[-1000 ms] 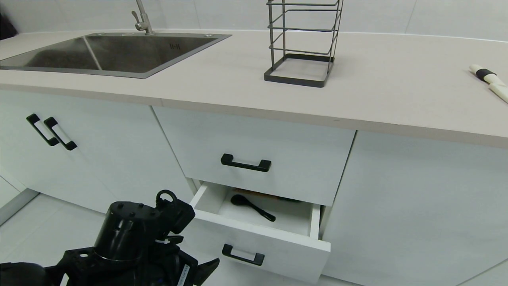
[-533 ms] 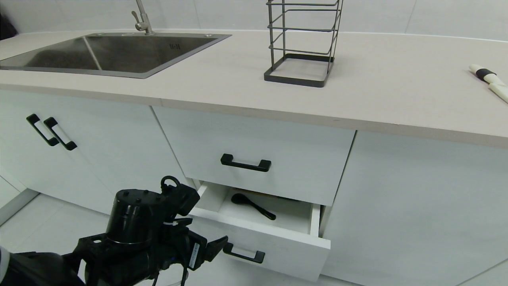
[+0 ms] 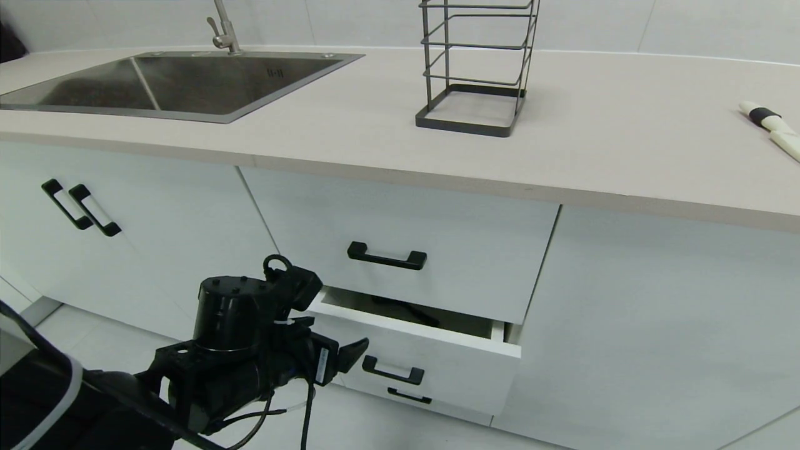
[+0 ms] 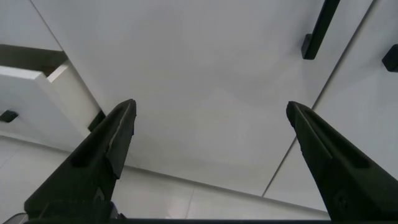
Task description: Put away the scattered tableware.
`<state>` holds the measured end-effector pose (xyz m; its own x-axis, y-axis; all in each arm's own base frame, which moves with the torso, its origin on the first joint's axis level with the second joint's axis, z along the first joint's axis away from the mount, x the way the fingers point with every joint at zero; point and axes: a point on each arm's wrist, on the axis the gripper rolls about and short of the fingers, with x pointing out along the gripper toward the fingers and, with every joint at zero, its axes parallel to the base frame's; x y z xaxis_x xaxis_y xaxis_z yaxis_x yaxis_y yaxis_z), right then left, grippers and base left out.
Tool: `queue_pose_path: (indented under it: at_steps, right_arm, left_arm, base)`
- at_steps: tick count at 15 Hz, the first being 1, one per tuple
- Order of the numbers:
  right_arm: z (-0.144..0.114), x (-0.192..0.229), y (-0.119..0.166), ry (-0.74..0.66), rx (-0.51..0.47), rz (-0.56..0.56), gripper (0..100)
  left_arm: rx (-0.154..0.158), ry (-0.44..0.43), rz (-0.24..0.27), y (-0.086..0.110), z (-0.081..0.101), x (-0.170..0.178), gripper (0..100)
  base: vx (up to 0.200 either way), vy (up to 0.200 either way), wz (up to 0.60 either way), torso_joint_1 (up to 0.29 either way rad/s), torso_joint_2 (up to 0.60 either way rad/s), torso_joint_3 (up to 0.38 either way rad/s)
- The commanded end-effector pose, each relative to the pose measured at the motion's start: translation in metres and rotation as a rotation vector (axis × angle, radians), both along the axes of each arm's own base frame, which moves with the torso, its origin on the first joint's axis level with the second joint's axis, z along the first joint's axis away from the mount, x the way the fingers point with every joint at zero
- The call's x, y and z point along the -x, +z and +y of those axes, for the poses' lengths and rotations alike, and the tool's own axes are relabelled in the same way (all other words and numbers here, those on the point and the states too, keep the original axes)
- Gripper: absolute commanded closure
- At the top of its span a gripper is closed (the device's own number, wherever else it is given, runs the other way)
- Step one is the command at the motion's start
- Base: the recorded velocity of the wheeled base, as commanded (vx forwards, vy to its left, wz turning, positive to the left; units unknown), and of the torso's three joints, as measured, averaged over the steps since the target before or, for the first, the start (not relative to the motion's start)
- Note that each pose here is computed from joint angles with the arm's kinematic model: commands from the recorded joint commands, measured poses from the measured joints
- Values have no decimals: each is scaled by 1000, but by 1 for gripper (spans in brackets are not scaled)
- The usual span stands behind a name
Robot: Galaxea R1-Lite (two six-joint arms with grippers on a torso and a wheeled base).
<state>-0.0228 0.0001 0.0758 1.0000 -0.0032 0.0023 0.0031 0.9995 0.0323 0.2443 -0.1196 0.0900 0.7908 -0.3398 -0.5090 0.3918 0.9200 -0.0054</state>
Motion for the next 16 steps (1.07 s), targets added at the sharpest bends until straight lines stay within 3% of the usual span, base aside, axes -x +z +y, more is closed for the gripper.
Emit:
queue_pose_path:
  at_steps: [1, 5, 16]
  right_arm:
    - [0, 0, 0, 0, 0, -1, 0]
    - [0, 0, 0, 0, 0, -1, 0]
    - [0, 0, 0, 0, 0, -1, 0]
  left_arm:
    - [5, 20, -10, -7, 2, -11, 0]
    - [52, 10, -95, -8, -1, -22, 0]
    - [75, 7, -137, 2, 4, -21, 0]
  base:
    - [0, 0, 0, 0, 0, 0]
    - [0, 0, 0, 0, 0, 0]
    - [0, 0, 0, 0, 0, 0]
